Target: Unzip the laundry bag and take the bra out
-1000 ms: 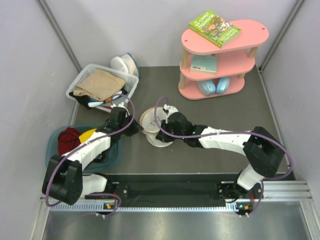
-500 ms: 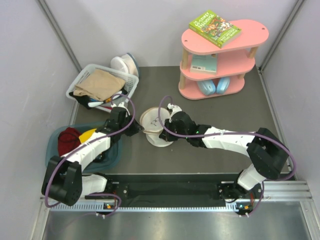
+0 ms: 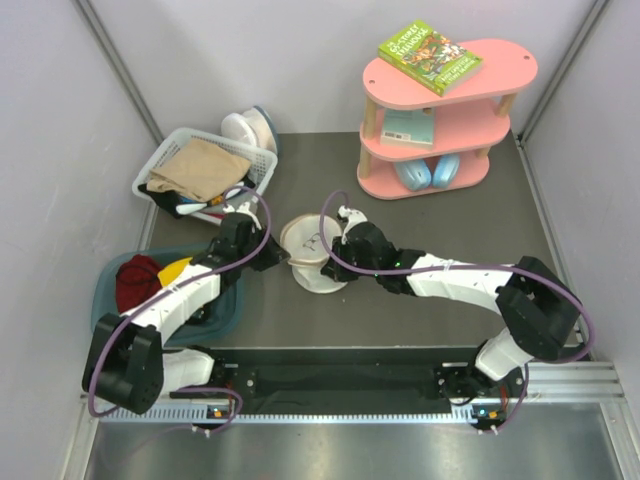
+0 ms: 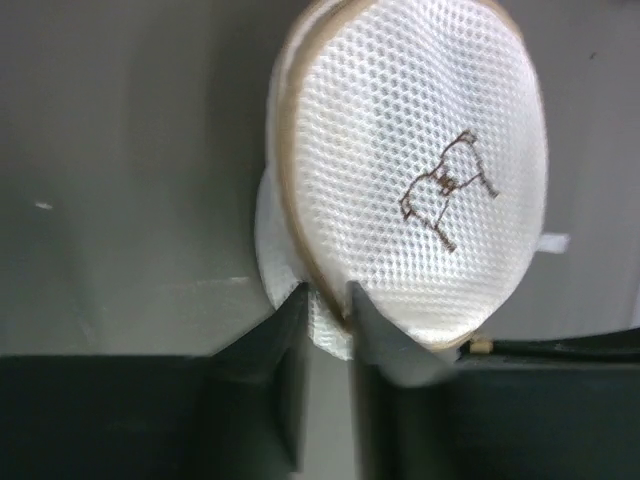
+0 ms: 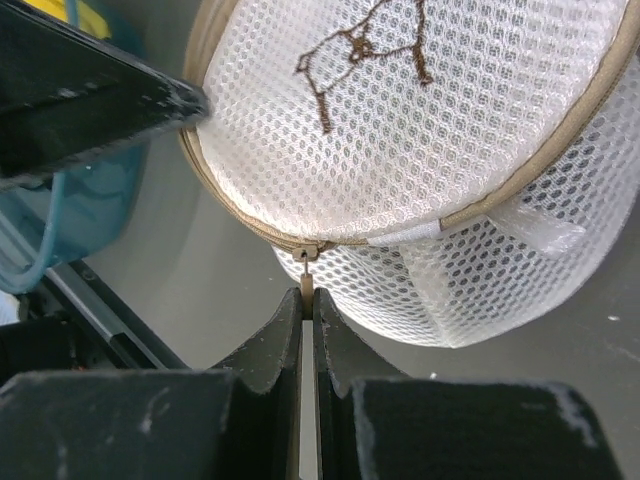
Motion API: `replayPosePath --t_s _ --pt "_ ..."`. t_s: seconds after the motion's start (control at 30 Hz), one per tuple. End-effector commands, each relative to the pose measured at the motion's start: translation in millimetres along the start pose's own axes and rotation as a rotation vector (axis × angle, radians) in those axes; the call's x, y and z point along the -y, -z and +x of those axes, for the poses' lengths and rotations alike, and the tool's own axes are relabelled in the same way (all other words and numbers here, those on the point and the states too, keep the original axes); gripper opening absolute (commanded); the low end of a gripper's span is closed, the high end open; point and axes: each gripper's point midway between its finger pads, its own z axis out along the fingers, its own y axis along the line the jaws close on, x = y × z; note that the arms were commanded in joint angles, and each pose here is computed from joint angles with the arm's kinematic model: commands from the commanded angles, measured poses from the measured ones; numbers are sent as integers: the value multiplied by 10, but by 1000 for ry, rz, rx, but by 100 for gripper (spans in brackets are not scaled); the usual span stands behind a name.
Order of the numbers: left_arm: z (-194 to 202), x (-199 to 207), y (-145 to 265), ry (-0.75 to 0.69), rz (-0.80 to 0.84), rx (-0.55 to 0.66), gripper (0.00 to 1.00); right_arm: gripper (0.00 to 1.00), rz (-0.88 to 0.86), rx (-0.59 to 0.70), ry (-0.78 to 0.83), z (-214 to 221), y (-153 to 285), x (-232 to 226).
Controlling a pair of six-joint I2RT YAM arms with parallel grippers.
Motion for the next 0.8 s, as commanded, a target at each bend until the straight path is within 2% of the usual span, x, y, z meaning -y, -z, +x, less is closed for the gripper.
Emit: replayPosePath --t_s 0.0,0.1,0.3,0.43,0.53,0.67,0.77 --pt "-286 120 148 -57 24 99 40 0 55 20 48 -77 129 182" --pt "-346 134 198 -42 20 132 60 0 85 -28 92 53 195 286" --pt "-443 164 141 -30 28 165 63 0 116 -87 186 262 409 470" --pt "-390 209 27 -26 53 112 60 0 127 -92 223 286 509 519" --pt "-344 294 -23 -17 107 83 55 0 132 -96 231 308 537 545" --pt "-272 292 -48 -10 123 57 37 0 144 -108 231 342 527 580" --pt "-276 358 -47 -26 172 68 37 0 142 -112 231 345 518 580"
